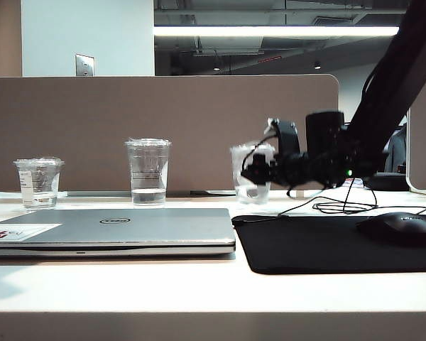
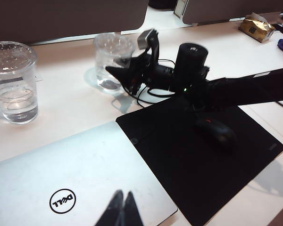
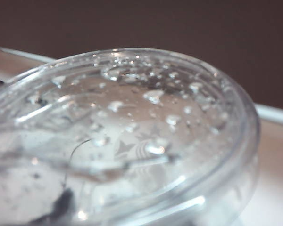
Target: Pick up the coffee cup on the right and place it on the right side of the laptop.
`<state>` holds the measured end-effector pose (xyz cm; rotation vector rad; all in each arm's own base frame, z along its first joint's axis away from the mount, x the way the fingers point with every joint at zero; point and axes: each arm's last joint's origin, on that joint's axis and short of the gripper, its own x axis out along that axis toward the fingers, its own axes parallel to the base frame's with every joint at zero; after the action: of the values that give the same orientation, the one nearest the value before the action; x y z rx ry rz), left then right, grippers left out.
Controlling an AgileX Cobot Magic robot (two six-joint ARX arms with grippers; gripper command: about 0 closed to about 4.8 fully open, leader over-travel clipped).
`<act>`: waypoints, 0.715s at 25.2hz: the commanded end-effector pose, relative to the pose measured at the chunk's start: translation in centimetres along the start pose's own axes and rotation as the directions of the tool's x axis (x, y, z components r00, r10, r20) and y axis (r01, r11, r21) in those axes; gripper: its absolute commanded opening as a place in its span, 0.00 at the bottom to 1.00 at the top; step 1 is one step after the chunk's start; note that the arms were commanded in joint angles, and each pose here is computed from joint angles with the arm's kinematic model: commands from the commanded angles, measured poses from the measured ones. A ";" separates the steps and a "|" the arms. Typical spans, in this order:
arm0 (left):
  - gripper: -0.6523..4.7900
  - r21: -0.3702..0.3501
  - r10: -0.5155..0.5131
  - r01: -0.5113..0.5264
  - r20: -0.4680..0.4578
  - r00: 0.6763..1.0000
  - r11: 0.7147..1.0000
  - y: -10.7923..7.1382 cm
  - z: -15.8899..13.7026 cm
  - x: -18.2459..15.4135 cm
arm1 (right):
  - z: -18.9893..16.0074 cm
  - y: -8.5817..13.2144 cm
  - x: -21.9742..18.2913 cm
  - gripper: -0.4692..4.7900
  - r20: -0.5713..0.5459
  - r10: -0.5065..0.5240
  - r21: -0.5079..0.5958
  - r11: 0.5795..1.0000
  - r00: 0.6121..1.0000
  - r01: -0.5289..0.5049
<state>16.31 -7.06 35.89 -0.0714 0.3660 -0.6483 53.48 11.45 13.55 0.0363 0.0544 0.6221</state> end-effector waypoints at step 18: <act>0.11 0.001 -0.001 0.001 0.012 1.000 1.000 0.0 0.2 -0.1 | 15.3 0.9 -5.3 0.60 -0.010 0.027 -0.052 0.998 1.000 -0.027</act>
<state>16.31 -7.06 35.89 -0.0714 0.3668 -0.6482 50.01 9.04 27.62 -0.0027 0.0935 0.6291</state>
